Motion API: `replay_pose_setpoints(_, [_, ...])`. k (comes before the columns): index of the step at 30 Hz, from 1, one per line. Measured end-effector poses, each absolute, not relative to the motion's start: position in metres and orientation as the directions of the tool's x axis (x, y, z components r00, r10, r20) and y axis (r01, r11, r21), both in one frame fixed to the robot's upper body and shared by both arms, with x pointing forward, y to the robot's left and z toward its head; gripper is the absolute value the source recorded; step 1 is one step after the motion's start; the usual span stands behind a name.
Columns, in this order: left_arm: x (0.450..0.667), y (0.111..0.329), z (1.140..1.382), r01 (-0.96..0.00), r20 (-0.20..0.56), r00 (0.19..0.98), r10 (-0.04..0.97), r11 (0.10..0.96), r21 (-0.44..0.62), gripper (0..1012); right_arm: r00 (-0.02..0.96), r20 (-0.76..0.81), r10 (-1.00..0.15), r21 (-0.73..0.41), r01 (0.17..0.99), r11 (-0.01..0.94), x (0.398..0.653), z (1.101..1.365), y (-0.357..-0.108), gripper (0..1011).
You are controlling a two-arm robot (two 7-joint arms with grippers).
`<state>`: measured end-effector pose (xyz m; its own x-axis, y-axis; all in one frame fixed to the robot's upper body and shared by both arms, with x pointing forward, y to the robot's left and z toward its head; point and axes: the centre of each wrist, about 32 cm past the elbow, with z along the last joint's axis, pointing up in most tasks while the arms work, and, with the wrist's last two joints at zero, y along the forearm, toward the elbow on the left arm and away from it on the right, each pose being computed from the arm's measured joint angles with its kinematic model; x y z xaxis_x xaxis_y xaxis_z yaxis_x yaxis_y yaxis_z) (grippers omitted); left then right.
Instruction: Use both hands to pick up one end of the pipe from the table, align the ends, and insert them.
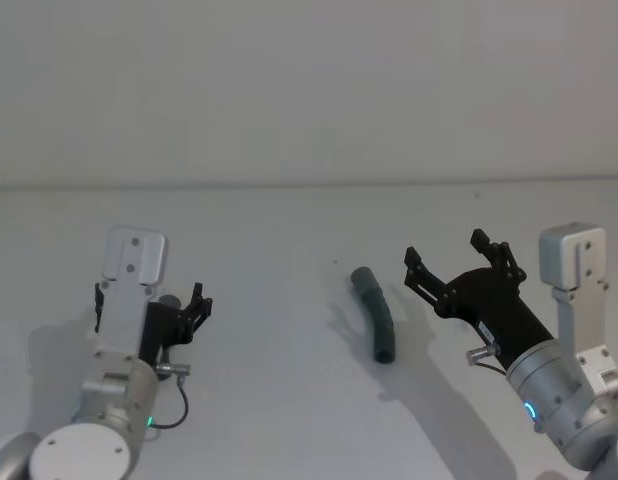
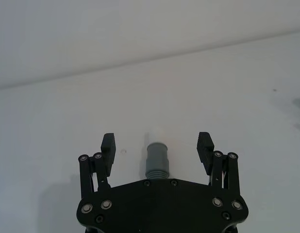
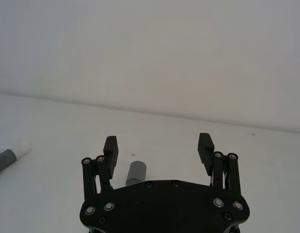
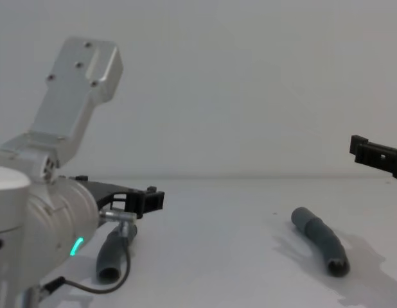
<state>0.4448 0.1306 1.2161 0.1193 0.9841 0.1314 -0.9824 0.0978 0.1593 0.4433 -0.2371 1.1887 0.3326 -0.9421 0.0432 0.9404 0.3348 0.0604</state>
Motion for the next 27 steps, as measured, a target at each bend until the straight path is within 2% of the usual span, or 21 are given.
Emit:
replay_pose_setpoints(12, [0.448, 0.116, 1.215, -0.976, 0.110, 0.079, 0.991, 0.054, 0.213, 1001, 0.333, 0.043, -0.942, 0.060, 0.940, 0.335, 0.443, 1.189, -0.237, 1000])
replay_pose_setpoints(27, [0.454, 0.122, 1.203, -0.962, 0.061, 0.108, 0.992, 0.089, 0.259, 1001, 0.333, 0.043, -0.942, 0.060, 0.940, 0.335, 0.443, 1.189, -0.237, 1000])
